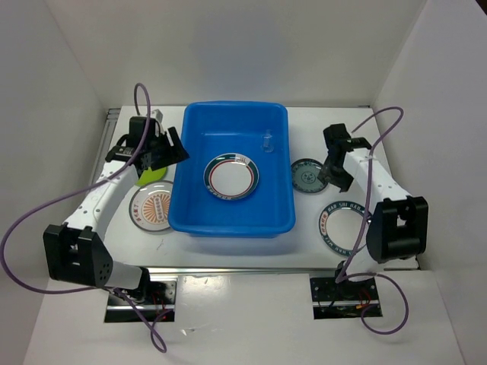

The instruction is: Place the mixed dishes into the plastic bin

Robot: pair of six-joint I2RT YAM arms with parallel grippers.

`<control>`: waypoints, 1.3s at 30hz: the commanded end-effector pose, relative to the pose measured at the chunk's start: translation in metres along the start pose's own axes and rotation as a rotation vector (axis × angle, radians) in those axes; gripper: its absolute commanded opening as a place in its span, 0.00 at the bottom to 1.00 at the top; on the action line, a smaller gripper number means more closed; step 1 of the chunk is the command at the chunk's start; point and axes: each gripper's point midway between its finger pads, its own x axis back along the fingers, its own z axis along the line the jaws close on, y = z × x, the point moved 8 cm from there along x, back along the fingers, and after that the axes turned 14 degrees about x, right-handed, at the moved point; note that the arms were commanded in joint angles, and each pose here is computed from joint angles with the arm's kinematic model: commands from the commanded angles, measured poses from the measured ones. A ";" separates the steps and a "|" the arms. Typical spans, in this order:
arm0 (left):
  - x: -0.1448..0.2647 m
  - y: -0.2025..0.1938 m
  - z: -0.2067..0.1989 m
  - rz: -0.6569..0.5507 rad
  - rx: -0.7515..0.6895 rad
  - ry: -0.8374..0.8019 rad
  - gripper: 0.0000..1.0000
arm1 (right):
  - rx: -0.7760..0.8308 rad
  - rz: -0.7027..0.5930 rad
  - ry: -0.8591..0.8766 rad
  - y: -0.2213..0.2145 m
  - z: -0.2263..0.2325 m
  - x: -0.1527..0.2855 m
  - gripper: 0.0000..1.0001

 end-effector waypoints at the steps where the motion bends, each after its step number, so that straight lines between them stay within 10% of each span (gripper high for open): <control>1: 0.016 0.002 -0.013 -0.043 -0.006 -0.060 0.78 | -0.001 0.056 -0.283 0.000 -0.043 -0.012 0.62; 20: 0.003 0.003 -0.007 0.001 -0.057 0.008 0.84 | -0.014 0.353 -0.293 -0.006 -0.057 -0.079 0.67; 39: -0.020 -0.007 0.003 0.058 -0.016 0.013 0.86 | 0.048 0.364 -0.090 0.000 -0.027 -0.074 0.64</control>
